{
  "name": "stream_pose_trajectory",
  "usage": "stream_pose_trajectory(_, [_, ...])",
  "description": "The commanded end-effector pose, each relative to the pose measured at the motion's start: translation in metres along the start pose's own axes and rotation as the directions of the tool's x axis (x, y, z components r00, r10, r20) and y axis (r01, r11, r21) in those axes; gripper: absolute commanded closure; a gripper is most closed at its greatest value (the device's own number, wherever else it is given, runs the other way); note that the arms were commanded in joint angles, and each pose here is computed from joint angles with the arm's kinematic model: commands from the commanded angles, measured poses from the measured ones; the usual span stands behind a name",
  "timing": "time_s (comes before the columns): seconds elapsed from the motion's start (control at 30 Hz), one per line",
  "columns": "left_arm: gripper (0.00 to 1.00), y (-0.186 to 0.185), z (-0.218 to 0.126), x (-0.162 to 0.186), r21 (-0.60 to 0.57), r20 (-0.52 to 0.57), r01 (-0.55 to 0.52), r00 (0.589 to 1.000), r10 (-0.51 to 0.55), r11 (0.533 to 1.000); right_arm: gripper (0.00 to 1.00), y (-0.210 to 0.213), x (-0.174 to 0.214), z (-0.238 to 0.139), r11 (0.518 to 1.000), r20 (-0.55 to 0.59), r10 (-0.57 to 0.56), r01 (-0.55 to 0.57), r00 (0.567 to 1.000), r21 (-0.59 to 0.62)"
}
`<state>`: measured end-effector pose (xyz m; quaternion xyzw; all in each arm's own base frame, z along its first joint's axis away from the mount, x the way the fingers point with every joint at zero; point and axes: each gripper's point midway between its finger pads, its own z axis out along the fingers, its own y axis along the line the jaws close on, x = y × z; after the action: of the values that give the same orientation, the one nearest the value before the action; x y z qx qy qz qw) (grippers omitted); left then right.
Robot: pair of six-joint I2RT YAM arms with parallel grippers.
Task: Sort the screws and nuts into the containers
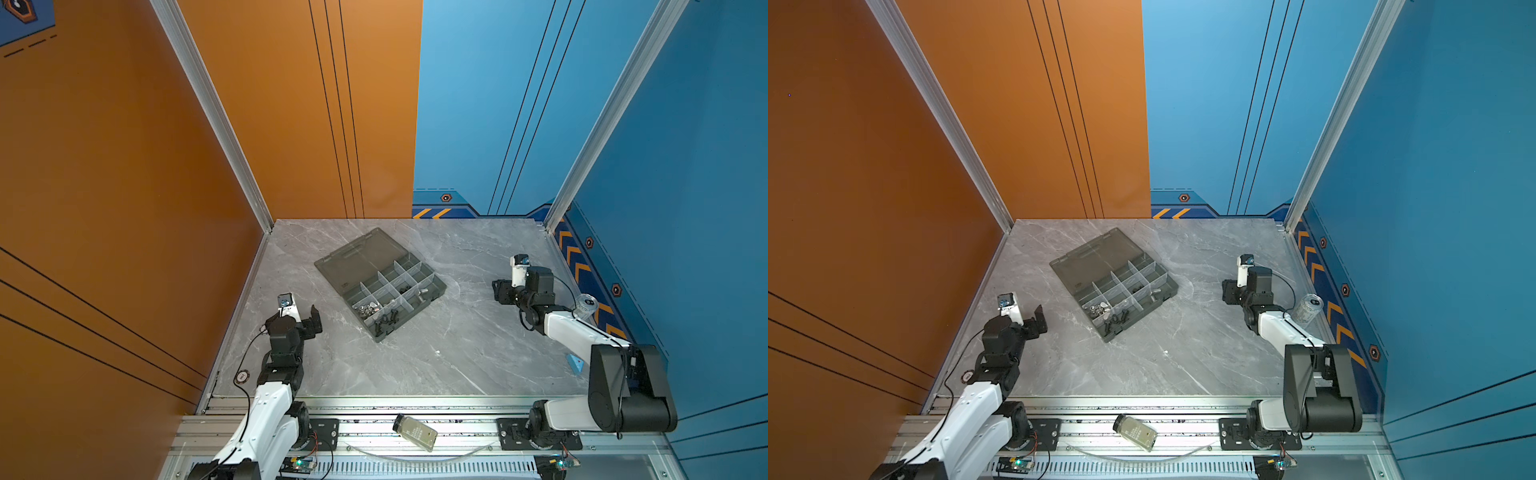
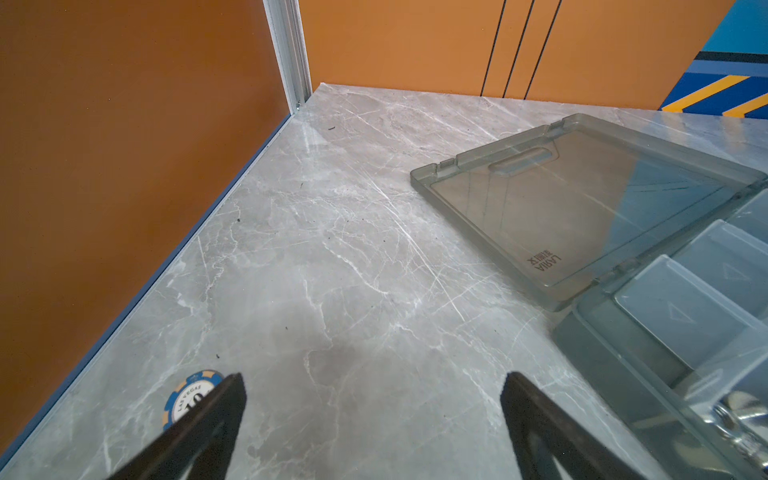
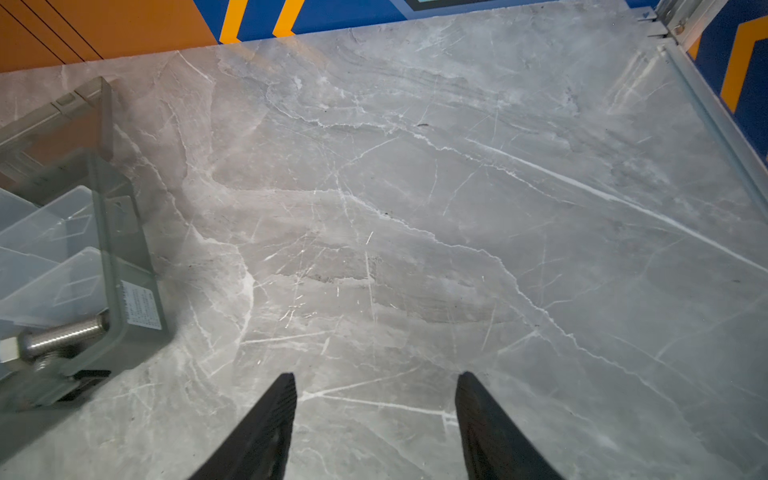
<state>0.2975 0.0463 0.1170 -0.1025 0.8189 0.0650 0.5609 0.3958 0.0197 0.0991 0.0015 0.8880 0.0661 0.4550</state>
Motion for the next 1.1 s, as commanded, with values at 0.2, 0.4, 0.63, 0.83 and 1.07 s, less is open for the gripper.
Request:
stream_pose_trajectory(0.2, [0.02, -0.014, 0.023, -0.014, 0.084, 0.055, 0.008, 0.998, -0.013, 0.996, 0.36, -0.023, -0.005, 0.011, 0.996, 0.149, -0.024, 0.011, 0.989, 0.087])
stream_pose_trajectory(0.4, [0.02, -0.023, 0.034, -0.024, 0.126, 0.142, -0.023, 0.99, 0.005, 0.992, 0.35, -0.032, -0.006, 0.009, 0.995, 0.172, 0.013, -0.029, 0.985, 0.094])
stream_pose_trajectory(0.63, [0.02, -0.039, 0.045, -0.028, 0.209, 0.146, -0.036, 0.989, 0.005, 0.977, 0.35, -0.032, -0.003, 0.002, 0.989, 0.216, -0.021, -0.011, 0.976, 0.145])
stream_pose_trajectory(0.83, [0.02, -0.048, 0.052, -0.02, 0.233, 0.181, -0.038, 0.984, -0.005, 0.972, 0.33, -0.034, 0.004, -0.001, 0.981, 0.26, -0.041, -0.01, 0.965, 0.193])
stream_pose_trajectory(1.07, [0.02, -0.042, 0.067, -0.006, 0.166, 0.143, -0.028, 0.99, 0.004, 0.986, 0.29, -0.034, 0.006, 0.0, 0.981, 0.256, -0.041, -0.01, 0.966, 0.193])
